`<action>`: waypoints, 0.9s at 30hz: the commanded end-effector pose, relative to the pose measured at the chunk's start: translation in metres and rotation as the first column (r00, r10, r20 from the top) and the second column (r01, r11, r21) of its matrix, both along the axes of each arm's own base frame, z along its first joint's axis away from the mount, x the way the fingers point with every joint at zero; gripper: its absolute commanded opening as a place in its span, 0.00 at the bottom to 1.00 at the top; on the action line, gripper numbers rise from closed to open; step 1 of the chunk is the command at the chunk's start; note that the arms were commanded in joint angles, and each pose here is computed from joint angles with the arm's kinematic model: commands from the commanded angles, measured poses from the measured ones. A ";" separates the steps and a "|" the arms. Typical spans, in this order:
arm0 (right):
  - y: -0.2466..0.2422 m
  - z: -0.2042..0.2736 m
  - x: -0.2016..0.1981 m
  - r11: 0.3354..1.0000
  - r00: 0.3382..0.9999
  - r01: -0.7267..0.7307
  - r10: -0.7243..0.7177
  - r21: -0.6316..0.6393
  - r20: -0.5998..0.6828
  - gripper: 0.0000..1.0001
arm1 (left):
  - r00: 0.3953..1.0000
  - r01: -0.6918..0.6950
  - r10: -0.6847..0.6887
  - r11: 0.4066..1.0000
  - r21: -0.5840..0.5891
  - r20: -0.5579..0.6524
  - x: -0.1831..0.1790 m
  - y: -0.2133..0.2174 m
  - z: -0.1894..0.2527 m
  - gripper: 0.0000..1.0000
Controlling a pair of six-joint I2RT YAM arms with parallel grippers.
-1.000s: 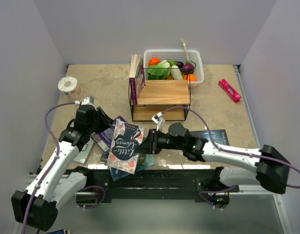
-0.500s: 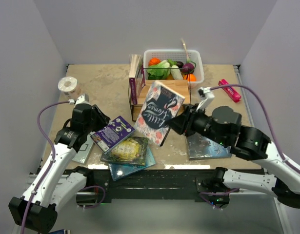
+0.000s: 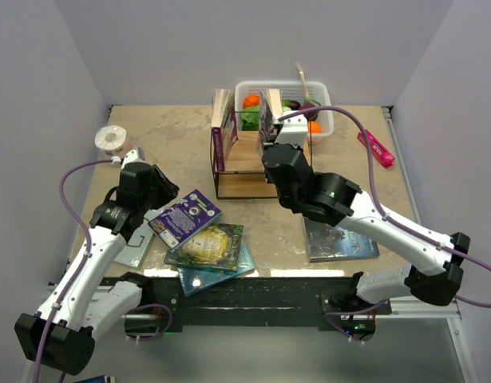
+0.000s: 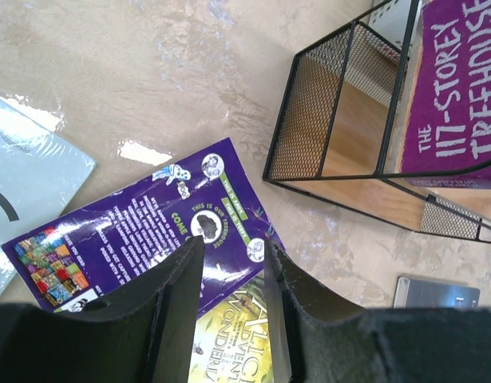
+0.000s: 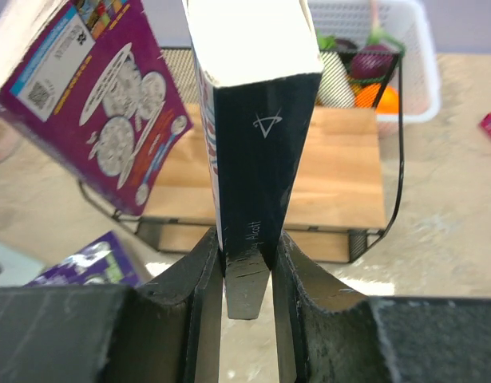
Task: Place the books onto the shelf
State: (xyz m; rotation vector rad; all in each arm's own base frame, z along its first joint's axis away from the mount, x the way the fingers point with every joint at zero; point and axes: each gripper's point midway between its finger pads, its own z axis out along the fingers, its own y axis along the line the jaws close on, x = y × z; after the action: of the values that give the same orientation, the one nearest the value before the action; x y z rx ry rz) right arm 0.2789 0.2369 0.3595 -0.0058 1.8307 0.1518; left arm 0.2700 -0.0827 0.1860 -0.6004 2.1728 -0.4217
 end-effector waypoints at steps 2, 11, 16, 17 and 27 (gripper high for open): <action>-0.020 0.074 0.023 0.978 0.950 0.194 -0.207 0.078 0.233 0.00 | 0.995 -0.036 0.034 0.999 0.015 0.089 0.021 0.005 0.027 0.41; 0.018 0.043 0.057 0.976 0.945 0.209 -0.216 0.056 0.244 0.00 | 0.995 -0.041 0.038 0.999 0.027 0.095 0.048 0.001 0.022 0.41; 0.042 0.017 0.069 0.983 0.959 0.179 -0.186 0.053 0.214 0.00 | 0.997 -0.032 0.031 0.999 0.021 0.077 0.059 -0.003 0.013 0.41; 0.045 0.015 0.071 0.983 0.960 0.176 -0.185 0.059 0.212 0.00 | 0.997 -0.032 0.030 0.999 0.020 0.073 0.060 -0.004 0.011 0.41; 0.080 -0.026 0.091 0.990 0.979 0.131 -0.138 0.057 0.150 0.00 | 0.999 -0.018 0.016 0.999 0.030 0.048 0.064 -0.004 -0.006 0.41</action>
State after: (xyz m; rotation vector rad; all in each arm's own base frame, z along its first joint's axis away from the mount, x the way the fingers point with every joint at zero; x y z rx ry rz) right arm 0.3628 0.3090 0.2891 -0.0322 1.7509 -0.0781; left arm 0.3203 -0.0878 0.1680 -0.6124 2.1757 -0.3774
